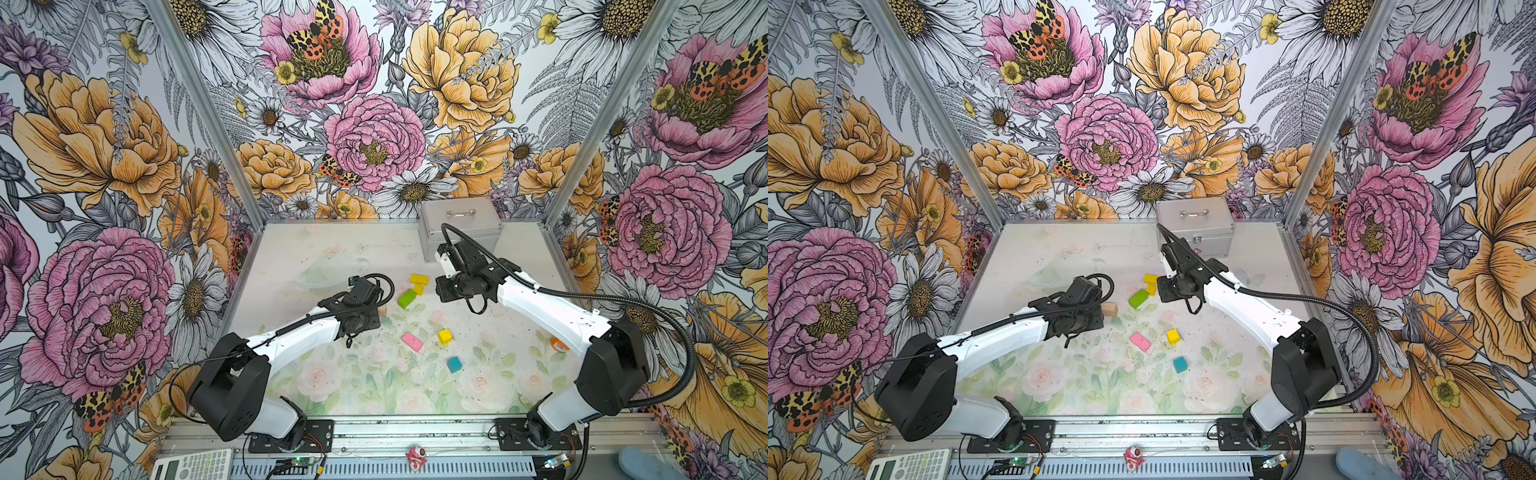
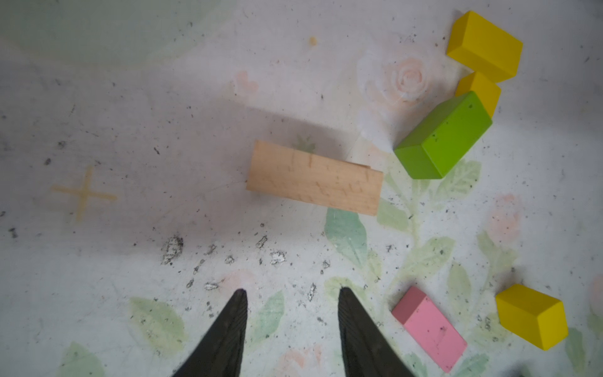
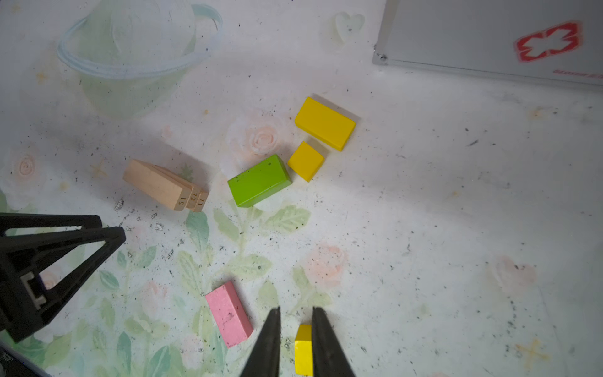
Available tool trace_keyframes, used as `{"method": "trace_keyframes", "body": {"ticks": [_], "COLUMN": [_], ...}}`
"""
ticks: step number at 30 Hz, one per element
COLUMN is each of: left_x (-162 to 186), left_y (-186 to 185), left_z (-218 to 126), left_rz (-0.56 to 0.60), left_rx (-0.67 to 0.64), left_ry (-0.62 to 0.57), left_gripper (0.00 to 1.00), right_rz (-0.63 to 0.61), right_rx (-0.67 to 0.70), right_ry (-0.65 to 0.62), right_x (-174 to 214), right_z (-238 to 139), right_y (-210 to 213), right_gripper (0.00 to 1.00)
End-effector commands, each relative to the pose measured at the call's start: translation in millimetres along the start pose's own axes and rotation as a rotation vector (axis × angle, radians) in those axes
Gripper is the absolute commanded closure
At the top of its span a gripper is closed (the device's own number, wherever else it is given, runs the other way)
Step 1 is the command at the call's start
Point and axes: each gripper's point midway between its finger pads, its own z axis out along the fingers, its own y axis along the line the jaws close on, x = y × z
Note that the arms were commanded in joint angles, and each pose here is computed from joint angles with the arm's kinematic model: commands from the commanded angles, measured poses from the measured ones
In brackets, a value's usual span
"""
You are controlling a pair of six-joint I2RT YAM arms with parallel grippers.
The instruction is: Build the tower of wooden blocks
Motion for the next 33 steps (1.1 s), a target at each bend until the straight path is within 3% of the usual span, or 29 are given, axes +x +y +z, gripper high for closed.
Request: {"method": "trace_keyframes", "body": {"ticks": [1,11,33], "left_x": [-14,-14,-8], "left_y": [-15,-33,-47], "left_z": [2,23,20], "left_rz": [-0.005,0.027,0.074], "left_rx": [0.017,-0.007,-0.006], "left_ry": [-0.036,0.013,0.022], "left_gripper": [0.56,0.68,0.72], "right_rz": [0.012,0.051,0.064], "right_rx": [0.013,0.011,-0.006], "right_ry": [-0.032,-0.066,-0.079], "right_x": [-2,0,0], "right_z": [-6,-21,-28], "right_y": [-7,-21,-24], "right_gripper": [0.81,0.85,0.87]}}
